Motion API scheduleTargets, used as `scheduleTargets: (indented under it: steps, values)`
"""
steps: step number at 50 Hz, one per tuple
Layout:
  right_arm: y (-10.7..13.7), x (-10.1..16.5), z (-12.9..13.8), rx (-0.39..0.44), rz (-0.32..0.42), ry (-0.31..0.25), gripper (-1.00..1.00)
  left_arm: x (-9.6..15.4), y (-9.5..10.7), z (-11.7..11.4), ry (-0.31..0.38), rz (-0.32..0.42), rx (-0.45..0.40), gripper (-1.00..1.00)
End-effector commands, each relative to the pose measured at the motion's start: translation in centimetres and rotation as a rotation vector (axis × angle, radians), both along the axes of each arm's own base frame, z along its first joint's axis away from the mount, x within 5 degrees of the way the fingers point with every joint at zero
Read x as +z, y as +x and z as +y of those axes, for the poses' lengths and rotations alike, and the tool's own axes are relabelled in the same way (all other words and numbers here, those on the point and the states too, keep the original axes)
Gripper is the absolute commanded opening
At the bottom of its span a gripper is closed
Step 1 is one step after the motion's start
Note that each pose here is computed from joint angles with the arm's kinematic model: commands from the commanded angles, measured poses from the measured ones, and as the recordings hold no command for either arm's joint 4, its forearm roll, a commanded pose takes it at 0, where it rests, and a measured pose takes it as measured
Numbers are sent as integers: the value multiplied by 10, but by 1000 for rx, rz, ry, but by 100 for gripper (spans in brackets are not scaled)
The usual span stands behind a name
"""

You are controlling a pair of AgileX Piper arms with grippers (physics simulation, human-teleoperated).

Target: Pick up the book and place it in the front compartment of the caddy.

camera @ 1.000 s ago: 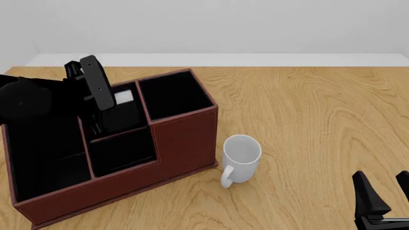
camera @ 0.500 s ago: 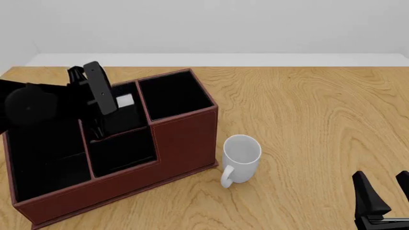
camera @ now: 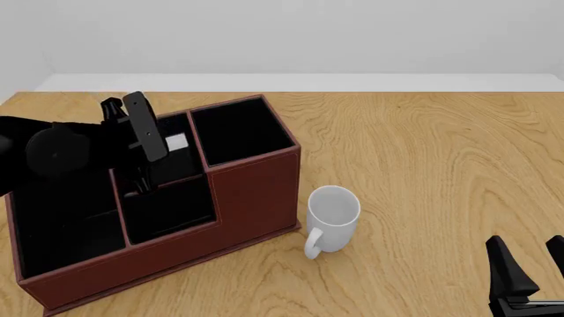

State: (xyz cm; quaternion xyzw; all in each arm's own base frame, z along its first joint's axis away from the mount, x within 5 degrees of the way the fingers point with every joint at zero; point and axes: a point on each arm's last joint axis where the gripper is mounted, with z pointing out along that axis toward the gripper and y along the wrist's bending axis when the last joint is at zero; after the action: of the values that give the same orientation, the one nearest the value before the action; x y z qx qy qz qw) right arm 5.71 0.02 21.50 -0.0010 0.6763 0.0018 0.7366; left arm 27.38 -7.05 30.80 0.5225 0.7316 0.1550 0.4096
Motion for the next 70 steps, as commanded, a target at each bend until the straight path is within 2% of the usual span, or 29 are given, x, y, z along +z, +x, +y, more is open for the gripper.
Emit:
scheduleTargets:
  steps: [1,26,46,47,48,49,54,70]
  values:
    - [0,0,0,0,0,0,100,-3,6,3,22,-31,-2,-100]
    - [0,0,0,0,0,0,100,-17,12,7,24,-17,19,-100]
    - [0,0,0,0,0,0,100,-17,13,8,18,-14,28,-100]
    - [0,0,0,0,0,0,100,-14,16,12,21,-49,35,100]
    - [0,0,0,0,0,0,100,-13,21,12,2,-7,60,100]
    - [0,0,0,0,0,0,100,-15,11,6,17,-10,22,100]
    - [0,0,0,0,0,0,100,-9,13,7,11,-31,28,100]
    - [0,0,0,0,0,0,100,-5,10,7,11,-32,27,100]
